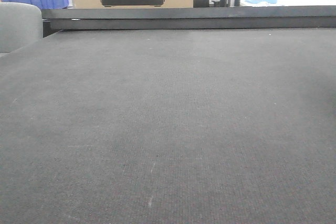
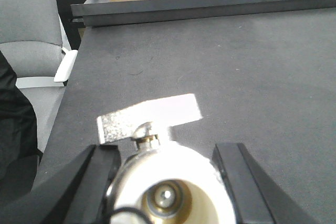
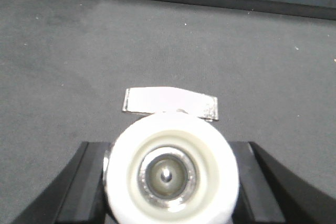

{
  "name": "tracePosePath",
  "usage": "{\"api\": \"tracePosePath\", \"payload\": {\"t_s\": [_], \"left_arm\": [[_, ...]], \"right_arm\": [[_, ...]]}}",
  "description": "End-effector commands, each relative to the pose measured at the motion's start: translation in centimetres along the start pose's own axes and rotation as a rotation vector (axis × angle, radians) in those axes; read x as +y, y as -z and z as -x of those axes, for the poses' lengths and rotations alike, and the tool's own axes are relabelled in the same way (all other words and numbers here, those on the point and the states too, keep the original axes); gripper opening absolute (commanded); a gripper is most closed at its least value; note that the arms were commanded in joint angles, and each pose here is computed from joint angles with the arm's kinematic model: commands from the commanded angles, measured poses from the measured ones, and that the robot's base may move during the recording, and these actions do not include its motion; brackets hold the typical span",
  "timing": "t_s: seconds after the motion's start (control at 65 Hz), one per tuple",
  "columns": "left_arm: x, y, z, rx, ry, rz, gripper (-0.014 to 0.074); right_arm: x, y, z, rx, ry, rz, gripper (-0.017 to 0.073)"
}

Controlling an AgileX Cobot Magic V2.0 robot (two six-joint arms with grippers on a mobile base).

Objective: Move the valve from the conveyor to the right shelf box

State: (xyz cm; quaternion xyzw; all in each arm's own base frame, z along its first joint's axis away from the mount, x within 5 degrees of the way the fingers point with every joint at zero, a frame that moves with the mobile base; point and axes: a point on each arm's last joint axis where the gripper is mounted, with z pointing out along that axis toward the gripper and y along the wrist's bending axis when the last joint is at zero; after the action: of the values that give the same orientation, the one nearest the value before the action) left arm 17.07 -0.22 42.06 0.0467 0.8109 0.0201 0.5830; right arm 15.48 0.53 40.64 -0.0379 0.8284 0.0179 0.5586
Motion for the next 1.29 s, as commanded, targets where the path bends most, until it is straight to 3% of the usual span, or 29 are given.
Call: {"api": "tracePosePath", "payload": {"t_s": [0.0,1.277], "left_arm": [[-0.04,0.45,0.84,-0.076,0.009,0.000,-0.0111],[-0.04,0.45,0.84,-0.076,0.009,0.000,-0.0111]], "right_arm": [[-0.08,0.68,1.29,-0.112,0.008,-0.014,-0.0153],[-0.08,0.68,1.29,-0.112,0.008,-0.014,-0.0153]]}}
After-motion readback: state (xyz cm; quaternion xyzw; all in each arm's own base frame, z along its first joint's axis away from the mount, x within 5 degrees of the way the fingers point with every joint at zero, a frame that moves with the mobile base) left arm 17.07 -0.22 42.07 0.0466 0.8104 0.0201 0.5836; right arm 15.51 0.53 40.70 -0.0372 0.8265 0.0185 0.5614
